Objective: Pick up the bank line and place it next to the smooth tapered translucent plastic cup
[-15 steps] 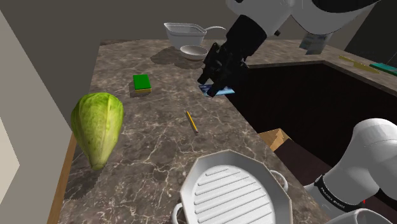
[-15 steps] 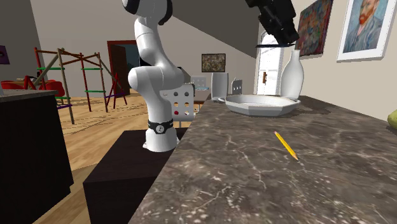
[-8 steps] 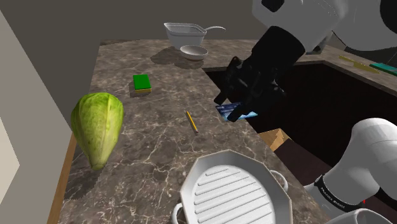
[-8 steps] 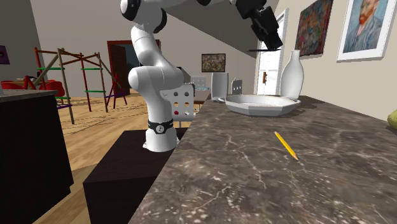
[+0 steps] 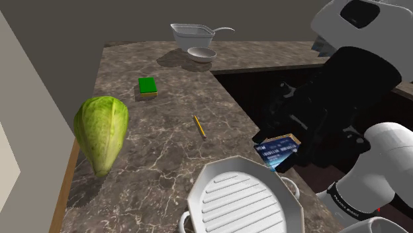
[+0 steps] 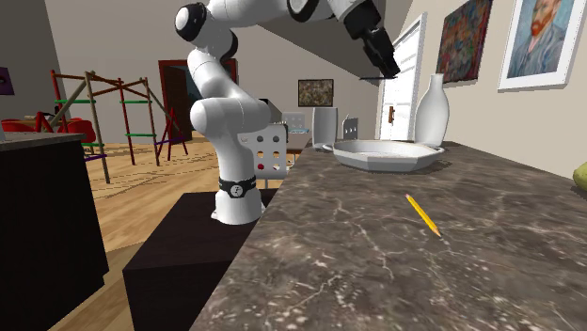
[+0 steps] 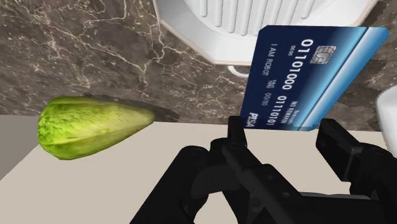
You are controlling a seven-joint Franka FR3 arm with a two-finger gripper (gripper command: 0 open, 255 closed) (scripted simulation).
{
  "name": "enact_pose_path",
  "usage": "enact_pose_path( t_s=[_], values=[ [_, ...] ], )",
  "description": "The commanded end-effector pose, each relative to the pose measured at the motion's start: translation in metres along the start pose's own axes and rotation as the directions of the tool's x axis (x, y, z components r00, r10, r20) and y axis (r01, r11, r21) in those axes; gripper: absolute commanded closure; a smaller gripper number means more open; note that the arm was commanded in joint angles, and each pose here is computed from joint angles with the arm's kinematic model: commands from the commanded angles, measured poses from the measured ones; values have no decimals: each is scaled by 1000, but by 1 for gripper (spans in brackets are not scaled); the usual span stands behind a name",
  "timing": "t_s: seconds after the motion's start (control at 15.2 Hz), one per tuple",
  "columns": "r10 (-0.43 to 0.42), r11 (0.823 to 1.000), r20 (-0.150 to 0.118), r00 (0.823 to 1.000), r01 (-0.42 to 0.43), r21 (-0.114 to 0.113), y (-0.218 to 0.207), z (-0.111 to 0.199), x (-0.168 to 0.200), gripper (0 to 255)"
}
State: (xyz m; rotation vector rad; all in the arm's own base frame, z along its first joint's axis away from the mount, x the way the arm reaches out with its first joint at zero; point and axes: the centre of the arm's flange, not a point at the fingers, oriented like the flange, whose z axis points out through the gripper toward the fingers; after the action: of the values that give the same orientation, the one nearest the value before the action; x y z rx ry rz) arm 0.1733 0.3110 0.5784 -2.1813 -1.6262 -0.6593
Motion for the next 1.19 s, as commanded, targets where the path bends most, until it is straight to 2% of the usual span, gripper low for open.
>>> enact_pose_path(
  t_s=[0.0, 0.86, 1.12],
  values=[
    [2, 1000, 0, 1000, -2, 0, -26, 0, -2, 255],
    [2, 1000, 0, 1000, -2, 0, -203, -5, -8, 255],
    [2, 1000, 0, 1000, -2, 0, -203, 13, -19, 255]
  ],
)
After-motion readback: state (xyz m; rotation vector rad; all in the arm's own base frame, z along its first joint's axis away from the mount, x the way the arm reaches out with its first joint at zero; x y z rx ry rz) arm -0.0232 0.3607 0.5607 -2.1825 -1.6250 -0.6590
